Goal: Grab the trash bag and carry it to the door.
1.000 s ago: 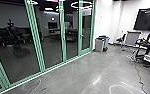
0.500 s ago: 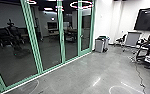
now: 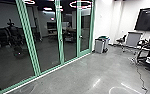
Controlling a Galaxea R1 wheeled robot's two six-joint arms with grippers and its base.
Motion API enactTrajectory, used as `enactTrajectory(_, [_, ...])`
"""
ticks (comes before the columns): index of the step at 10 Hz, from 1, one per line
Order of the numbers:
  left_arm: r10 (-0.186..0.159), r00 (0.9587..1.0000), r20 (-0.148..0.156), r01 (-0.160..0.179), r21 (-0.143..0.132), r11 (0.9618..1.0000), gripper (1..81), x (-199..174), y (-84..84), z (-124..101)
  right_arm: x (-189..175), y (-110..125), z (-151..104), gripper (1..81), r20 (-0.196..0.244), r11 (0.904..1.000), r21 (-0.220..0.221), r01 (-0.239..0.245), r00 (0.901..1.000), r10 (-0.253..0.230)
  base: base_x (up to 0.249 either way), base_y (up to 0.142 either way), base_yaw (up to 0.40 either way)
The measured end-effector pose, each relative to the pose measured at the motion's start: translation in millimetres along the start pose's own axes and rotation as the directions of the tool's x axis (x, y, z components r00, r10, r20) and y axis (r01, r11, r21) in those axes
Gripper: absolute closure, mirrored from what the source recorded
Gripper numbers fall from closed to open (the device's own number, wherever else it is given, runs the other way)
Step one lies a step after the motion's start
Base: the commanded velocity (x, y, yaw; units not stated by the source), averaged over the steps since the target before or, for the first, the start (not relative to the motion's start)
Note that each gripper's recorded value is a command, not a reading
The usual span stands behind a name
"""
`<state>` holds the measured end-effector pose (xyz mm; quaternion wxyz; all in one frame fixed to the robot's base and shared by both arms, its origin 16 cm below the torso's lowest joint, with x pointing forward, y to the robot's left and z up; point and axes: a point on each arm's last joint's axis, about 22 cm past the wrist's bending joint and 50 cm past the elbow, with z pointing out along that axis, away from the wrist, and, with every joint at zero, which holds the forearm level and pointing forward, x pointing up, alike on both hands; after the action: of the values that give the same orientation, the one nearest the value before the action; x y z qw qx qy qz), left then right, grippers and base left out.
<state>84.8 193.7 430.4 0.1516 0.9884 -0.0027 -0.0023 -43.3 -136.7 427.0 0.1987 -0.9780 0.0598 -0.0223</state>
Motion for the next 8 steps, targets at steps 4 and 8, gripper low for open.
enactTrajectory(4, [0.001,1.0000,-0.001,-0.001,0.000,1.0000,81.1,0.7,0.0,-0.1,-0.7,0.3,-0.1,1.0,0.001,1.0000,0.000,0.000,1.0000,0.000,0.194,-0.094,0.000])
enactTrajectory(8, [0.001,1.0000,-0.001,-0.001,0.000,1.0000,81.1,0.8,0.0,-0.1,-0.6,0.2,-0.1,1.0,0.001,1.0000,0.000,0.000,1.0000,0.000,0.215,-0.094,0.000])
